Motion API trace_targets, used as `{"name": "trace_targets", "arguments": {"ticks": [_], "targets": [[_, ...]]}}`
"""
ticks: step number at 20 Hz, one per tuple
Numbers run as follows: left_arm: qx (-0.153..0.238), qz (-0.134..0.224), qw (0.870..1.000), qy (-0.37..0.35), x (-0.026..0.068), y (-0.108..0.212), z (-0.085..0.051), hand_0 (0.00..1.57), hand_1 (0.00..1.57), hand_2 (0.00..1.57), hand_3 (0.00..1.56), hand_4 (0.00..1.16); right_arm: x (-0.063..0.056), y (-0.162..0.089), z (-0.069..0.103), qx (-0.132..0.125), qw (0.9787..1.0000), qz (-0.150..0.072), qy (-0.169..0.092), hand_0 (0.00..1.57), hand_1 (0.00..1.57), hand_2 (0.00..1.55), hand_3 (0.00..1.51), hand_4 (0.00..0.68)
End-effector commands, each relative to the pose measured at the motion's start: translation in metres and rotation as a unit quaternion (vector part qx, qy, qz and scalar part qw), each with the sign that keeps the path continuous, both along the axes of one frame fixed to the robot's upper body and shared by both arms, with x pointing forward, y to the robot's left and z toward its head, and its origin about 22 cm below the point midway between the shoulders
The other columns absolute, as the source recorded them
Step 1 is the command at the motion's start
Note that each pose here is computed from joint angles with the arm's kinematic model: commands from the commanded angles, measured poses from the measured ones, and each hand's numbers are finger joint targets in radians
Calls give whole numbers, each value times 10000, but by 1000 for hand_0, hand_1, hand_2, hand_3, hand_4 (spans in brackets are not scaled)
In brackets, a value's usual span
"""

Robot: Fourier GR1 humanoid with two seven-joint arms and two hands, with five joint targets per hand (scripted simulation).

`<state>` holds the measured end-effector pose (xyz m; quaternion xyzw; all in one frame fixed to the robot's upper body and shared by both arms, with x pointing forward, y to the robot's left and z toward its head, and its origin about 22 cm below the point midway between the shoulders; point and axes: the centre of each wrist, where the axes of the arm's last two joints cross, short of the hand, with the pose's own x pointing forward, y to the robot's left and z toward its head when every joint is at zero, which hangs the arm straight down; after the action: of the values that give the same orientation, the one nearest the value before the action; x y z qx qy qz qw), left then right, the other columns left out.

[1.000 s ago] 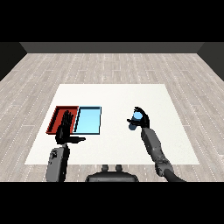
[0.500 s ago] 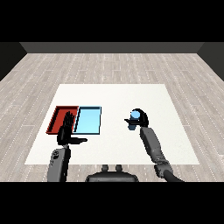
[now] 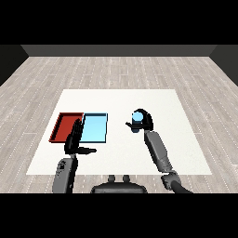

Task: Pick the blue can and put it in the blue box

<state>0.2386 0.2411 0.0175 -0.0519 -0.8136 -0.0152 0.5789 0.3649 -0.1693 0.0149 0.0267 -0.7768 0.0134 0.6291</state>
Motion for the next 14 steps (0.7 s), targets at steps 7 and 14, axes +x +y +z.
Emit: {"name": "trace_targets", "arguments": {"ticks": [7,14], "targets": [[-517,-698,9947,556,175,-392,-30,0,0,0,0,0,-208,200,308,-5,9984,312,-471,1479,1479,1454,1430,641],[-731,-908,9910,660,243,-578,100,0,0,0,0,0,-391,122,453,89,9985,279,-453,1493,1493,1468,1443,631]]}}
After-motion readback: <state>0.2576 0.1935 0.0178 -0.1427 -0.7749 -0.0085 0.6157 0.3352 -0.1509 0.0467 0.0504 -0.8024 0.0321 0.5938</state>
